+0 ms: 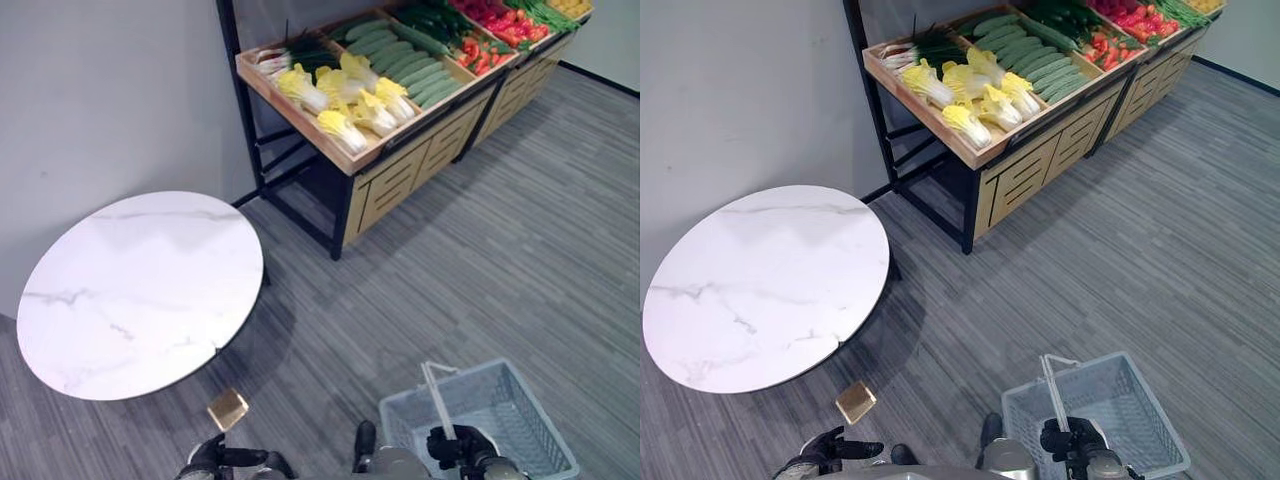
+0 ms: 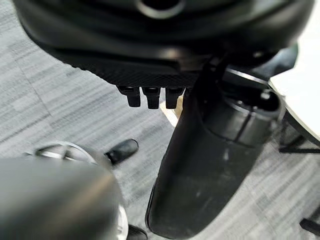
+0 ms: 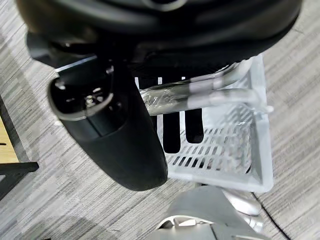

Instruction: Get the vegetables into the basket

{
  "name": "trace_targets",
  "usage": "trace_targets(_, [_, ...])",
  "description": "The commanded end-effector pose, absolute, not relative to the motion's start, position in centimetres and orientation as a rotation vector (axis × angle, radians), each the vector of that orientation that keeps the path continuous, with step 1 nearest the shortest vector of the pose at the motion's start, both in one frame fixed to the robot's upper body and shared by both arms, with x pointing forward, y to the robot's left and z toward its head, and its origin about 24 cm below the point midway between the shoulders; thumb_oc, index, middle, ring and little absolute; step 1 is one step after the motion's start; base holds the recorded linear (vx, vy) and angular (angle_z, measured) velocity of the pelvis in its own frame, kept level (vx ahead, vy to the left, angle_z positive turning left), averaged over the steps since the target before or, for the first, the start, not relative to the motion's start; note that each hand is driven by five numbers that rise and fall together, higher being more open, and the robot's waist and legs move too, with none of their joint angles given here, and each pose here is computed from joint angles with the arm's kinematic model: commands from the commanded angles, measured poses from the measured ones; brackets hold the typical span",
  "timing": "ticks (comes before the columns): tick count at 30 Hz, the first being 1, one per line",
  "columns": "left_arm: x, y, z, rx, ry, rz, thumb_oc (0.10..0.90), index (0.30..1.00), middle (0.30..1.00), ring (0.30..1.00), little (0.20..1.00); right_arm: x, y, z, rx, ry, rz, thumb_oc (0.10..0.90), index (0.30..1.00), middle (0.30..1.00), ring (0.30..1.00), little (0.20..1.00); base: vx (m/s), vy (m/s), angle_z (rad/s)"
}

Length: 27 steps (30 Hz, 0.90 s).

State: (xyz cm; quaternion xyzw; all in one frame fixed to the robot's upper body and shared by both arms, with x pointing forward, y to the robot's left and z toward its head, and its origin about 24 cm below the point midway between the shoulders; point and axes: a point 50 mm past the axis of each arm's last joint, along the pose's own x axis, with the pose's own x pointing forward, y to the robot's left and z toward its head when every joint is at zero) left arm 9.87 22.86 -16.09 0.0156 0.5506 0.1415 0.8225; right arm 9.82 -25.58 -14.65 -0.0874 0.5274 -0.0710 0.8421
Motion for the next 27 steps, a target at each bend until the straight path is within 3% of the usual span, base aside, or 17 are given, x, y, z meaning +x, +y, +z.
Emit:
trace_targets(1, [12.3, 23.0, -15.4, 0.062, 1.107, 0.287, 0.9, 1.0, 1.0, 1.0, 1.0, 13.7, -24.0, -13.5, -0.15, 0.946, -0.085, 0.4, 0.3, 0.3, 0.3, 0.3, 0.11, -0.174, 0.08])
trace_targets(12, [15.0, 22.9, -14.5, -0.012, 1.006, 0.347, 0.9, 1.0, 1.0, 1.0, 1.0, 14.4, -22.9, -13.6, -0.226, 0.95, 0.018, 0.4, 0.3, 0.3, 0.3, 0.3, 0.08, -0.21, 0.04])
trace_targets(27, [14.4, 22.6, -14.6, 0.049, 1.008, 0.282, 0.9, 1.0, 1.0, 1.0, 1.0, 15.2, -23.1, -13.5, -0.185, 0.942, -0.036, 0.4, 0.3, 0.3, 0.3, 0.3, 0.01, 0.202, -0.47])
